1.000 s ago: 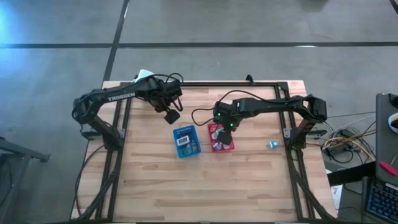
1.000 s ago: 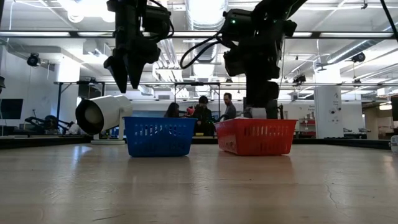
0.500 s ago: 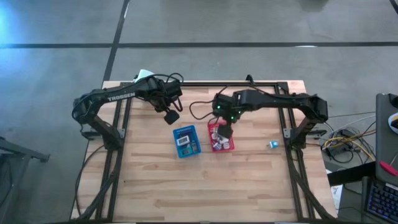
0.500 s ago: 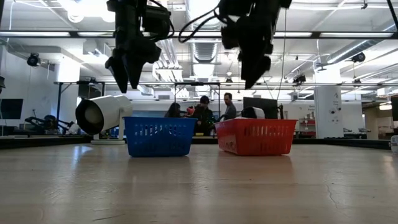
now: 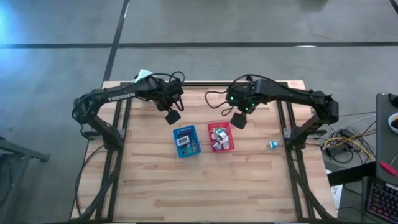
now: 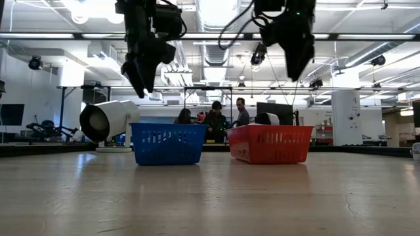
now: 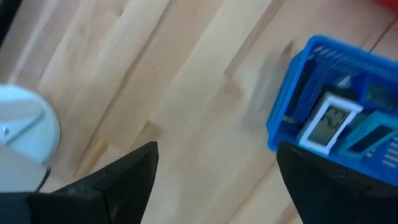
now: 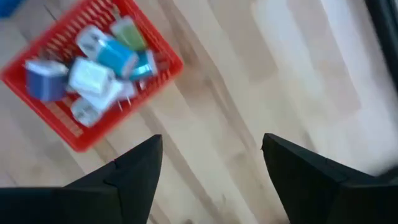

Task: Pick & Place Office items
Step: Put the blue charger adapter into the red bin

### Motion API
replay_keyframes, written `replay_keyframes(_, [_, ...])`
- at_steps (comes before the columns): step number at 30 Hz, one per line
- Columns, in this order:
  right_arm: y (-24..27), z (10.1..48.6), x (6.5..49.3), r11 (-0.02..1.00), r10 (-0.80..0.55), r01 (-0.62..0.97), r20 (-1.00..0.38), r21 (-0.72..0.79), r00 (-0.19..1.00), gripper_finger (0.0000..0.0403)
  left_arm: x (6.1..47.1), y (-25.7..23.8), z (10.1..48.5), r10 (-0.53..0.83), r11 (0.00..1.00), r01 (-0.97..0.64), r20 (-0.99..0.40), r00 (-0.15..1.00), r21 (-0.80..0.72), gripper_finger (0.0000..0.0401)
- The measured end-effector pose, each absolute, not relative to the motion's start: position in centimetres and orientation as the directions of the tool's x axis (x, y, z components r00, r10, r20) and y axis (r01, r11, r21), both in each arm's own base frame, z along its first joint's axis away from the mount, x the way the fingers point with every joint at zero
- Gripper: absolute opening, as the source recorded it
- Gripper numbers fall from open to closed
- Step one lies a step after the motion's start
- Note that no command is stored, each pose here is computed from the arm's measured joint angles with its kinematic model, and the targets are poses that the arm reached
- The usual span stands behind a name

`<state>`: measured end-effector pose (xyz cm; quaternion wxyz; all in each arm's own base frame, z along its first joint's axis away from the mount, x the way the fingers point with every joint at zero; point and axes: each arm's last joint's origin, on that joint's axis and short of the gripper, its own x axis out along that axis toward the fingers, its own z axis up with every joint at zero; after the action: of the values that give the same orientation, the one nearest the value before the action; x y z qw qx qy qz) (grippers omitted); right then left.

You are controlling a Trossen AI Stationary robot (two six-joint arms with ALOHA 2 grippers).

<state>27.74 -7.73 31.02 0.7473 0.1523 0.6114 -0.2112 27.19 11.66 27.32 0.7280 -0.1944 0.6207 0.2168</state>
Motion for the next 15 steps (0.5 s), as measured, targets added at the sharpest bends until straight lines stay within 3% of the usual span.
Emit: replay_keyframes(15, [-5.5,27.1,20.6,0.826,0.006,0.563,-1.0,0.001,-0.007,0.0245,28.8,12.1,27.7,0.07,0.854,-0.509,-0.945,0.319,-0.108,0.0332])
